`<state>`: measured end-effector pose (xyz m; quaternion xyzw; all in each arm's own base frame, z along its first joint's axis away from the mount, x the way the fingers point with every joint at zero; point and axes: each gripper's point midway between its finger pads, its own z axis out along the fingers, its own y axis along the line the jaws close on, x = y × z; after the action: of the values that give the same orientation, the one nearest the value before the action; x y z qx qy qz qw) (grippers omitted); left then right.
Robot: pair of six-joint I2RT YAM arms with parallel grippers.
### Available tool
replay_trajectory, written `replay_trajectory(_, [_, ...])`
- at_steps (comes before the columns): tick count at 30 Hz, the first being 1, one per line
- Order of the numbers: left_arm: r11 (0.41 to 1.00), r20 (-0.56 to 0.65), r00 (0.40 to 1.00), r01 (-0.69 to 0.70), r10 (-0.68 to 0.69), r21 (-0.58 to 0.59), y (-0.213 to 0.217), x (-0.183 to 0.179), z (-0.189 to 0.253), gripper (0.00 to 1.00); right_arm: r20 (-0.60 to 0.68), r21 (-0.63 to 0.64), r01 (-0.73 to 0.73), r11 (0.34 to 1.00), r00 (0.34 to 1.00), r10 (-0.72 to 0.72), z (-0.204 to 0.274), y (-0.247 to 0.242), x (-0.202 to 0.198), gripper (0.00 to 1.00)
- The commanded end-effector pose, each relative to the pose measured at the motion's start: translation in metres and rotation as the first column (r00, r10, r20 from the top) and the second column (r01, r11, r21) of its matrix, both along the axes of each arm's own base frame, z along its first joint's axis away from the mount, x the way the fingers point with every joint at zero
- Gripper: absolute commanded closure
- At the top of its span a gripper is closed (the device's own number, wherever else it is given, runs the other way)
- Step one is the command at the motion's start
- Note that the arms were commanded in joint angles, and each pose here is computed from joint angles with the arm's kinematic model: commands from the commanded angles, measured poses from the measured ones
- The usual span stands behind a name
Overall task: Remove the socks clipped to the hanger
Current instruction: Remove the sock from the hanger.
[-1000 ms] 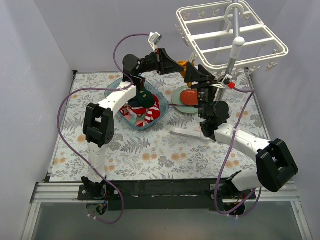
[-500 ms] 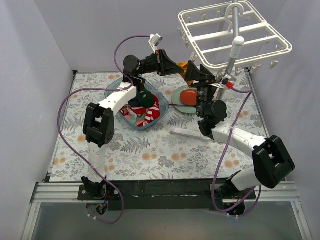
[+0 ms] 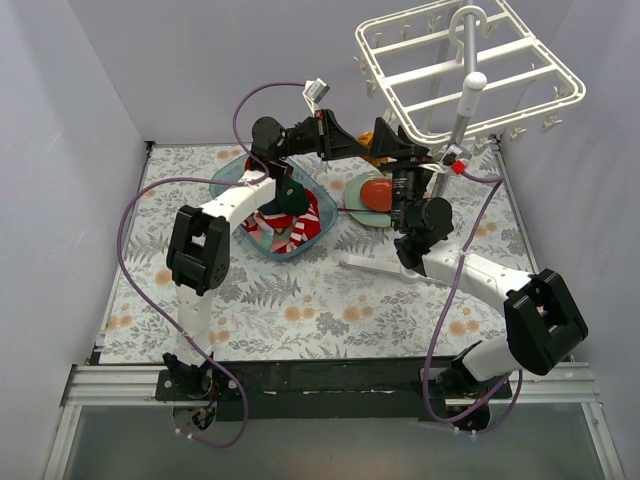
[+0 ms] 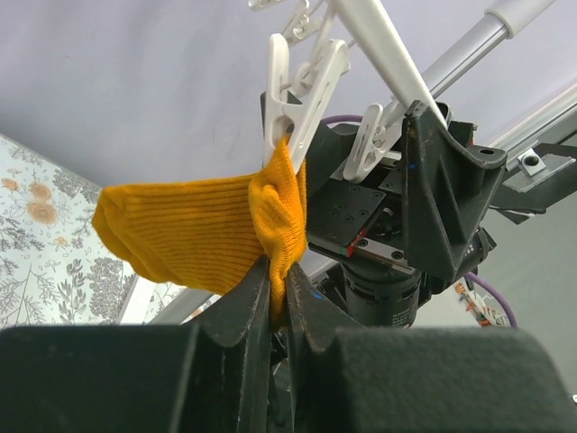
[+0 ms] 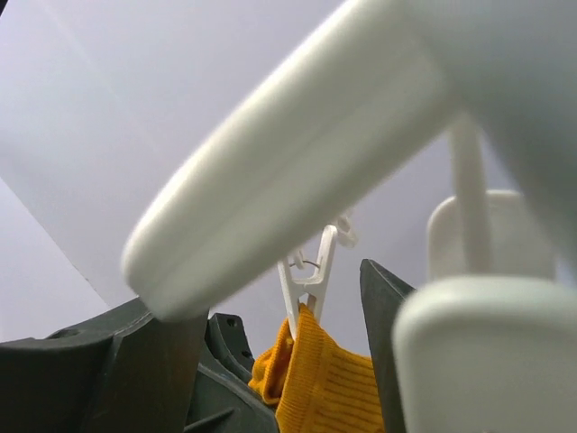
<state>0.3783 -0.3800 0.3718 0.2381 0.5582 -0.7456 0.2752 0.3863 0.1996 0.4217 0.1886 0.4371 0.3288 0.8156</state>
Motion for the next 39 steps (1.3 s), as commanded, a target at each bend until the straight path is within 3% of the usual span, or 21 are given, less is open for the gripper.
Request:
replay_trajectory(1, [0.997,-0.041,0.996,0.074,-0.074,-0.016,0.005,-0.035,0.039,1.0,0.004,-0.013,-0.005,1.0,1.0,0.005,0.01,0.005,0.006,0.28])
replay_trajectory(9, [0.997,-0.039,0.996,0.075,-0.075,-0.02,0.003,-0.035,0.041,1.0,-0.019,-0.006,0.009,1.0,1.0,-0.009,0.008,0.003,0.01,0.37])
replay_trajectory(18, [0.997,-0.035,0.996,0.077,-0.077,-0.02,0.002,-0.037,0.044,1.0,-0.038,-0.005,0.008,1.0,0.999,-0.008,0.007,0.003,0.014,0.6])
replay_trajectory(21, [0.997,-0.033,0.996,0.077,-0.077,-0.018,0.002,-0.037,0.044,1.0,-0.038,-0.005,0.004,1.0,0.999,-0.004,0.006,0.003,0.014,0.71])
replay_trajectory(22, [0.997,-0.029,0.997,0.077,-0.077,-0.02,0.003,-0.037,0.045,1.0,-0.036,-0.005,0.003,1.0,0.999,-0.003,0.007,0.003,0.013,0.8])
replay_trajectory(26, [0.997,-0.026,0.997,0.076,-0.076,-0.02,0.003,-0.037,0.046,1.0,-0.041,-0.002,0.003,1.0,0.999,-0.003,0.006,0.001,0.012,0.98])
replay_trajectory(39, [0.998,-0.017,0.998,0.065,-0.065,-0.022,0.002,-0.035,0.049,1.0,-0.048,0.0,0.013,1.0,0.999,-0.013,0.001,-0.009,0.002,0.99])
